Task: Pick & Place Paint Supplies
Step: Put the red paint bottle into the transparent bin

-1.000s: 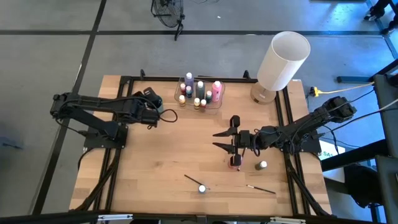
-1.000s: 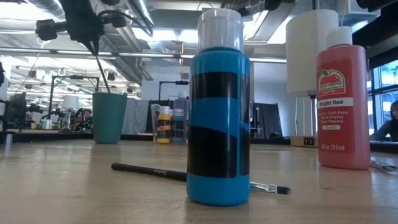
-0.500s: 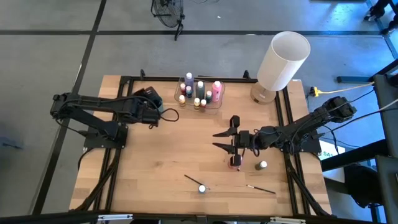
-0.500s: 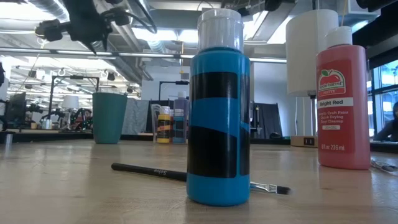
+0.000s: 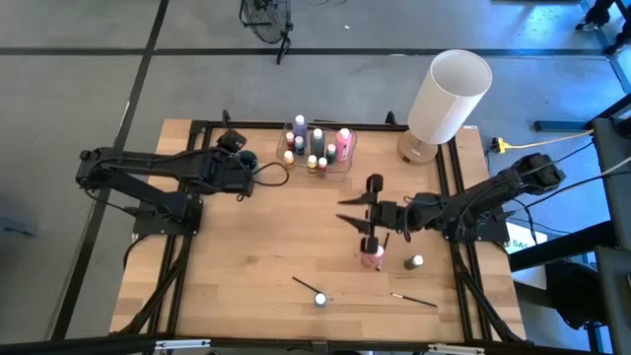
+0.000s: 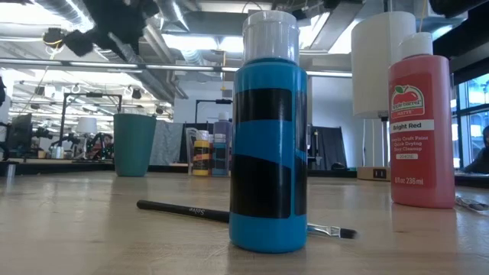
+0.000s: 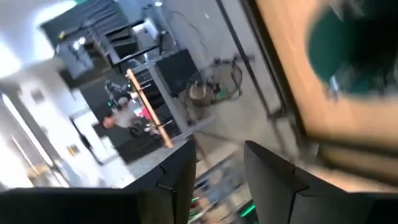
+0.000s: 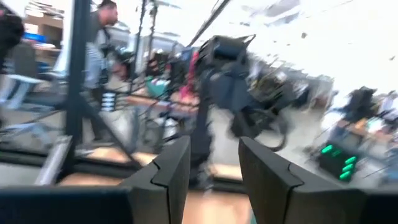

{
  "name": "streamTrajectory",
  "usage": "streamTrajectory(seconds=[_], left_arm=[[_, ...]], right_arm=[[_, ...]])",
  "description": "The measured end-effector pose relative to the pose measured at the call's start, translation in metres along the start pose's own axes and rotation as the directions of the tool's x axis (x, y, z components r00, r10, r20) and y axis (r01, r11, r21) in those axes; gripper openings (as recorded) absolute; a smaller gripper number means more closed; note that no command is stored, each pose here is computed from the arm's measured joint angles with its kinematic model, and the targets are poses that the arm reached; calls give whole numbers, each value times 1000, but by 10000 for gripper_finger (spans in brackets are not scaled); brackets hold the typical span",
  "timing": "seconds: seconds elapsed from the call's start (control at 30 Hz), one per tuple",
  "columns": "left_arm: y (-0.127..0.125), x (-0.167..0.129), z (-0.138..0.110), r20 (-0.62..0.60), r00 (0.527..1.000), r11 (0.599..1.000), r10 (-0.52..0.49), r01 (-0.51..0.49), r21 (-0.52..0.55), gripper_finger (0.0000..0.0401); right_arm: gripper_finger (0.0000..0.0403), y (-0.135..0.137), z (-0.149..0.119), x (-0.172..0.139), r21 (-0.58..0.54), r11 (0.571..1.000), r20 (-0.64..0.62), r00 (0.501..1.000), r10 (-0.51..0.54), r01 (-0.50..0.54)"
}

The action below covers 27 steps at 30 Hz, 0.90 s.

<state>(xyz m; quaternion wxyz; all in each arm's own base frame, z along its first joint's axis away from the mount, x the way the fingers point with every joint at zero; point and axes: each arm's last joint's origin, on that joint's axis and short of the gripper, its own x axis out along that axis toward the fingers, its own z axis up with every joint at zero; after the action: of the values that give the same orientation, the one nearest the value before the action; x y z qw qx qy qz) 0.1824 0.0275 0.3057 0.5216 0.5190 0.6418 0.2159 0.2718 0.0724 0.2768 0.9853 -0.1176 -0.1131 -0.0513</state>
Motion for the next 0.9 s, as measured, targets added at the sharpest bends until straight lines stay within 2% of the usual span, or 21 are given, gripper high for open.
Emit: streamTrajectory(seconds=[0.07, 0.17, 0.27, 0.37, 0.5, 0.6, 0.63, 0.73, 0.77, 0.83, 0.9], left_arm=[[4, -1, 2, 32, 999, 991, 22, -18, -129, 130], [9, -3, 2, 55, 997, 958, 58, -40, -283, 130], [11, -6, -3, 76, 995, 911, 65, -28, -412, 128], [11, -9, -10, 121, 992, 848, 45, 26, -529, 128], [11, -14, -21, 234, 972, 738, -8, 164, -655, 128], [13, -19, -27, 345, 938, 630, -22, 281, -724, 128], [15, -21, -28, 388, 921, 576, -16, 326, -750, 128], [26, -28, -29, 524, 850, 367, 62, 469, -804, 128], [31, -30, -29, 556, 825, 316, 98, 504, -804, 128], [37, -34, -29, 602, 783, 259, 153, 556, -790, 127], [42, -37, -28, 635, 750, 232, 188, 594, -770, 128]], right_arm=[[140, -9, 1, 3, -21, 999, 30, 999, -41, 42], [140, -23, 2, 6, -34, 995, 65, 993, -94, 96], [140, -34, 1, 9, -61, 996, 108, 992, -61, 68], [140, -43, 0, 11, -92, 996, 141, 990, -1, 14], [140, -51, -3, 13, -98, 995, 138, 990, 16, -2], [140, -53, -8, 14, -87, 996, 96, 995, 19, -10], [140, -54, -9, 14, -78, 997, 88, 996, 19, -12], [140, -53, -11, 14, -55, 998, 73, 997, 26, -22], [140, -53, -11, 14, -47, 999, 67, 997, 28, -25], [140, -53, -12, 14, -20, 999, 50, 998, 33, -32], [140, -52, -12, 12, 18, 999, 20, 999, 44, -45]])
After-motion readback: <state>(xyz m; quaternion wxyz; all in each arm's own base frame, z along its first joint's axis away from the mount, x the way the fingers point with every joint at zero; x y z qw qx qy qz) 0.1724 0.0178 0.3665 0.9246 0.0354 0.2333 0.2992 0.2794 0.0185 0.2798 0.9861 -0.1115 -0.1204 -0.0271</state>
